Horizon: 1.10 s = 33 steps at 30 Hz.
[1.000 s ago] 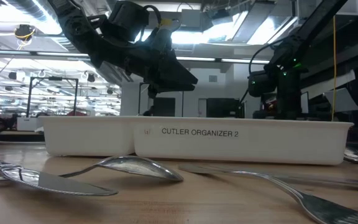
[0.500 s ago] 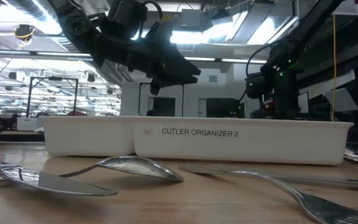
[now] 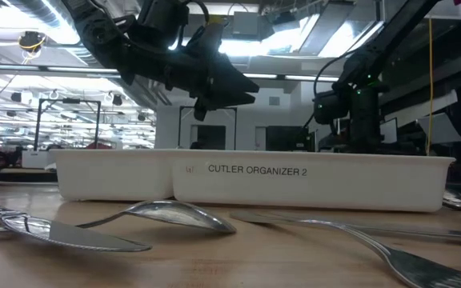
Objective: Sort silverware
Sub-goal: Put the knife into the organizer tray
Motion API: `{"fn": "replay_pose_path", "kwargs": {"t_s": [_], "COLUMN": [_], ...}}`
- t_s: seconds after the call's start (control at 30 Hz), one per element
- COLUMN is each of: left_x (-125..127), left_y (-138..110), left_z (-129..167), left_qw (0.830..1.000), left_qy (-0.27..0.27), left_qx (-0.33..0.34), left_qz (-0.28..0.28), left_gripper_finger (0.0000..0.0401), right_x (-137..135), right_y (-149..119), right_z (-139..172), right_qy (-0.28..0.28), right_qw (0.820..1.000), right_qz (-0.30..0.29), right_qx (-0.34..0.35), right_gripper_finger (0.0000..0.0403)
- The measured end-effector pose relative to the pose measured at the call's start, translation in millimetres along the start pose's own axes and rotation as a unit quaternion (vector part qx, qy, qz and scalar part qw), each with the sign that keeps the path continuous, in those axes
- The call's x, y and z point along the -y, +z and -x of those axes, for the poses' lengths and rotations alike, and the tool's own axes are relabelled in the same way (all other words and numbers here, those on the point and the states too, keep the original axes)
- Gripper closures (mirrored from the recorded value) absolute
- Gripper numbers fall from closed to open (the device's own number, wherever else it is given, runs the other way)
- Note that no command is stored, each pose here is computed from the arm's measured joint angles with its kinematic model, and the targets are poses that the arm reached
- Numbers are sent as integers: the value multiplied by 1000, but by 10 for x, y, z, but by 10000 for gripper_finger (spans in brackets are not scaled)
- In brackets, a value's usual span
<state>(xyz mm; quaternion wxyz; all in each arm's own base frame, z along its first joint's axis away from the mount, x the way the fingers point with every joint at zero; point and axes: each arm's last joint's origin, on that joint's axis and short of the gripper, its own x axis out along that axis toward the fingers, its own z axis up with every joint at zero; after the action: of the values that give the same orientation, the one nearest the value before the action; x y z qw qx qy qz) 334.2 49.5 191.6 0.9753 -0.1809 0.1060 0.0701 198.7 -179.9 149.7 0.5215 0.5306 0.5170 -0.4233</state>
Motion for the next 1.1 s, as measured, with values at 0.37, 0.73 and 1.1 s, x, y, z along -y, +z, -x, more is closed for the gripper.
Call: {"fn": "replay_pose_path", "kwargs": {"t_s": [0.37,0.73,1.1], "left_x": [-4,-234,-452], "left_y": [125,238,309], "left_z": [11,39,77], "left_qw": [998,995,990], "left_qy": [-13,13,41], "left_qx": [58,87,101], "left_qz": [0,51,84], "left_gripper_finger": [281,281,281], "right_x": [23,17,-163], "right_y": [-28,-18,127], "right_z": [11,18,264], "right_qy": [-10,-7,23], "right_qw": [999,993,981], "right_qz": [49,120,190], "right_qx": [-15,-9,41], "right_gripper_finger": [375,375,375]}}
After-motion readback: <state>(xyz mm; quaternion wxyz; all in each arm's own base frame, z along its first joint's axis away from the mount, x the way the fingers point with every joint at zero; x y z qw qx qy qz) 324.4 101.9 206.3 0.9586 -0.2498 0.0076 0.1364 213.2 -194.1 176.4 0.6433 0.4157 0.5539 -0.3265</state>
